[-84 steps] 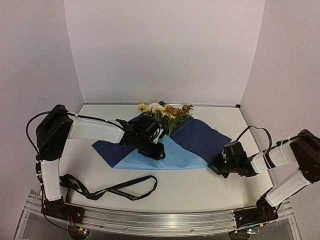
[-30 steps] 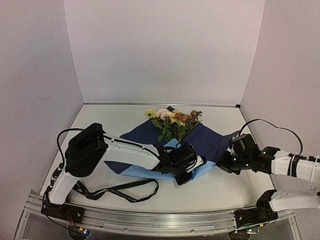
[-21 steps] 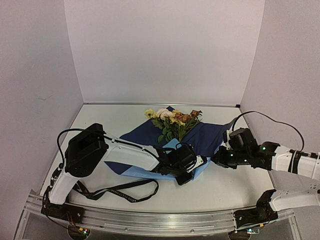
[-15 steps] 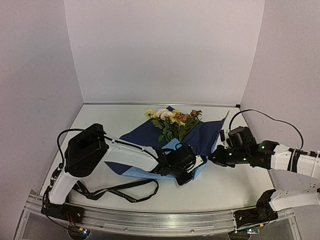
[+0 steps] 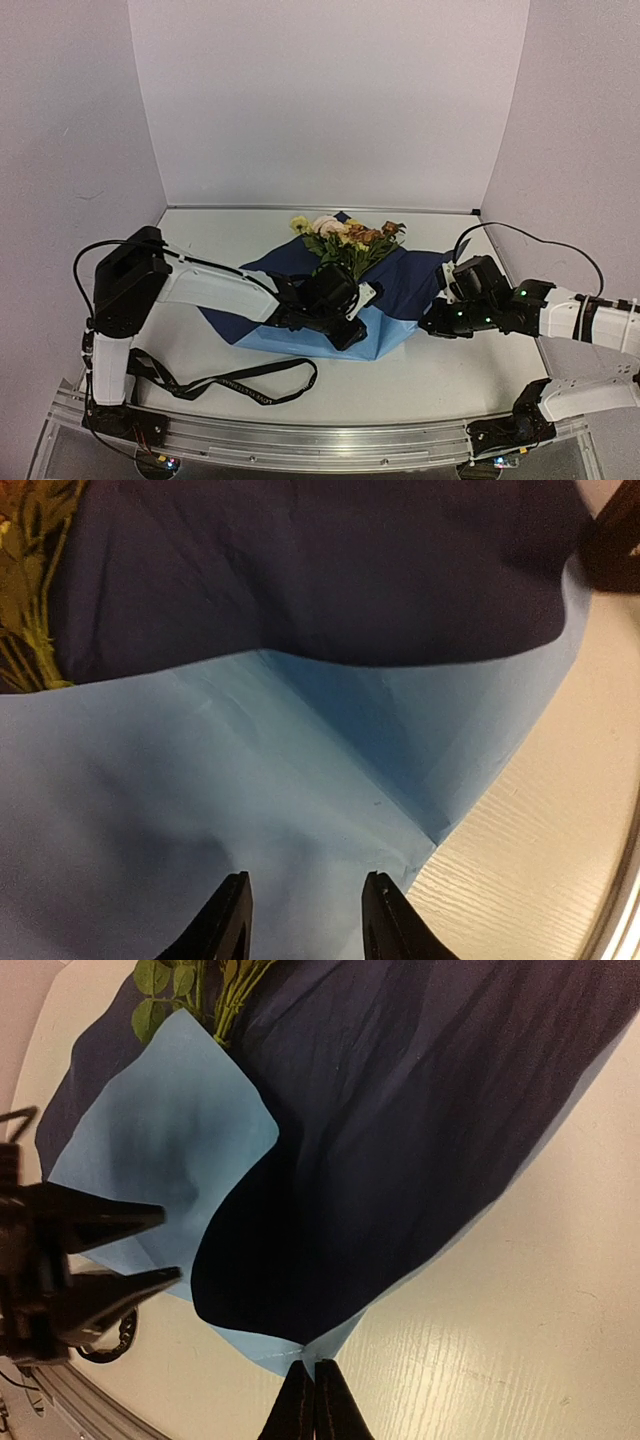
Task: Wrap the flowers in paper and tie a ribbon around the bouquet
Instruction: Fold the one-fourth-folded wrapping paper at the center of the board.
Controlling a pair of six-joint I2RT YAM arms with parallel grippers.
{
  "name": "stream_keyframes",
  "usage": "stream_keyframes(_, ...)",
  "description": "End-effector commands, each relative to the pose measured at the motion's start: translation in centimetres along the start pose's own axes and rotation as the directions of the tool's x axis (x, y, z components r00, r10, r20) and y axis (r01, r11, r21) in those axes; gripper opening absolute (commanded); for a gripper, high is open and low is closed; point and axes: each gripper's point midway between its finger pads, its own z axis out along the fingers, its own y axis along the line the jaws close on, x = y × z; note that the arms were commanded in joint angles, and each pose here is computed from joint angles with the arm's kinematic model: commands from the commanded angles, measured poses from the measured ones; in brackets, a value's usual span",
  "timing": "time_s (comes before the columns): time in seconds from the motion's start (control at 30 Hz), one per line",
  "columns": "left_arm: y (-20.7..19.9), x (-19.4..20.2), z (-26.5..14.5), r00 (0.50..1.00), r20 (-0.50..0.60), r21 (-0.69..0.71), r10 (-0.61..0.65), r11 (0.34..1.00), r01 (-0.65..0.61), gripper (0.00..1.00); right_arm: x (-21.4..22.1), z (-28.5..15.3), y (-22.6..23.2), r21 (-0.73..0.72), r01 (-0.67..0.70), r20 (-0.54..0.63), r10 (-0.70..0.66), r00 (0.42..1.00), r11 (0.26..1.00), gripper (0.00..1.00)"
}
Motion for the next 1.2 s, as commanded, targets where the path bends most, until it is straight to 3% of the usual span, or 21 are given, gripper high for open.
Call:
stream_keyframes(0.0, 1.3, -3.0, -5.2, 0.985, 0.11, 0.05, -0.133, 0.991, 0.128, 0.4, -0.4, -0.8, -0.9, 0.055, 0.045, 0.031, -0.046, 0.998, 0.997, 0.0)
stream_keyframes(0.37, 1.8, 4.5, -9.9, 0.971, -0.023, 0.069, -0.236, 0.969, 0.237, 0.38, 0.3, -1.3, -5.4, 0.185, -0.015, 0.014, 0.012, 1.0, 0.983, 0.0)
stream_keyframes(0.6, 2.9, 7.7, -8.5, 0.962, -0.093, 0.027, -0.256, 0.965, 0.26, 0.27, 0.5, -1.4, -7.1, 0.211, -0.067, 0.015, 0.065, 0.998, 0.975, 0.0)
stream_keyframes(0.93, 4.9, 9.5, -5.3, 0.949, -0.114, 0.001, -0.294, 0.955, 0.296, 0.18, -0.3, -1.7, -4.9, 0.138, -0.058, -0.006, 0.06, 0.998, 0.989, 0.0)
stream_keyframes(1.17, 5.4, 9.8, -3.8, 0.942, -0.123, -0.001, -0.312, 0.949, 0.314, 0.14, -1.6, -1.9, 0.3, 0.025, 0.106, -0.013, -0.106, 0.994, 0.994, 0.0)
